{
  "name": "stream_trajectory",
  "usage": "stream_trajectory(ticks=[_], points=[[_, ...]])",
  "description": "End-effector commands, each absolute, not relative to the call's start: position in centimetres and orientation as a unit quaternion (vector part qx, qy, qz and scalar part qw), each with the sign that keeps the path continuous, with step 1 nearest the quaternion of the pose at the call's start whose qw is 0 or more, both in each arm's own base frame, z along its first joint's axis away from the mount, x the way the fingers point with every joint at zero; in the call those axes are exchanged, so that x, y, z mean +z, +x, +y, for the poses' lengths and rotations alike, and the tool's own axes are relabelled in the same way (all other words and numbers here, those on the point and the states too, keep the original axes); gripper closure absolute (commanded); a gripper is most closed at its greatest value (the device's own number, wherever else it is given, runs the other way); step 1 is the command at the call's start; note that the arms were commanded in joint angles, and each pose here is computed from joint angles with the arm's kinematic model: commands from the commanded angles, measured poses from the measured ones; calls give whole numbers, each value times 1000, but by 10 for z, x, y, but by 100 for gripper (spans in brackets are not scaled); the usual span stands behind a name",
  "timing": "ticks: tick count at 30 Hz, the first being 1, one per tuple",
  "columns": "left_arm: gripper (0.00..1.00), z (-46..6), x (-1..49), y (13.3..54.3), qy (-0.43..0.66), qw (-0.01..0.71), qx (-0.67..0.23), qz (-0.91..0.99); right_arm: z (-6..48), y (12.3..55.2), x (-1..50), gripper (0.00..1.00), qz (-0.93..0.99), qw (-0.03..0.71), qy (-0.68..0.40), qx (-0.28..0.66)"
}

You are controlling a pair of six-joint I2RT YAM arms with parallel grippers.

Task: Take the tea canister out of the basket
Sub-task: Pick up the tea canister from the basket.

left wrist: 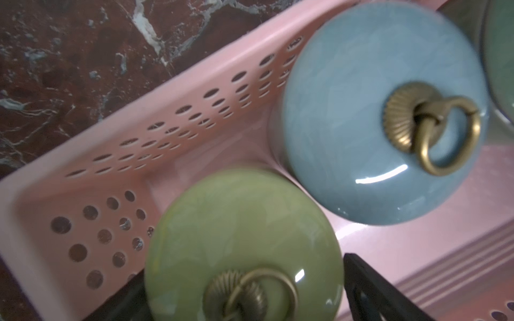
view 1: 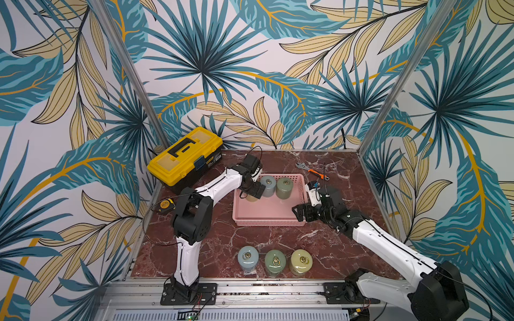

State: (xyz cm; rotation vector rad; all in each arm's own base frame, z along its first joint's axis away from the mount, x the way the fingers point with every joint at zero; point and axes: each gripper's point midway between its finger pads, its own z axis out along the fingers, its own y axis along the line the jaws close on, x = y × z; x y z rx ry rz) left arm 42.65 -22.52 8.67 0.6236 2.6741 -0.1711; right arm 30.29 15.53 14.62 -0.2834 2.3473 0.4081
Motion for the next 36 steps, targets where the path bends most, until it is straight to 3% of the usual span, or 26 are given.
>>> stream_trajectory(ticks=[1, 13, 25, 36], points=[[1, -228, 101, 441, 227, 213, -63, 948, 156, 302, 140, 1, 912, 359, -119, 159], [16, -227, 95, 445, 224, 210, -62, 950, 157, 302, 139, 1, 913, 356, -120, 161], [44, -224, 114, 445, 220, 240, -66, 943, 157, 302, 138, 1, 913, 355, -121, 160], [51, -223, 144, 436, 219, 263, -79, 936, 158, 302, 138, 1, 914, 353, -121, 159]])
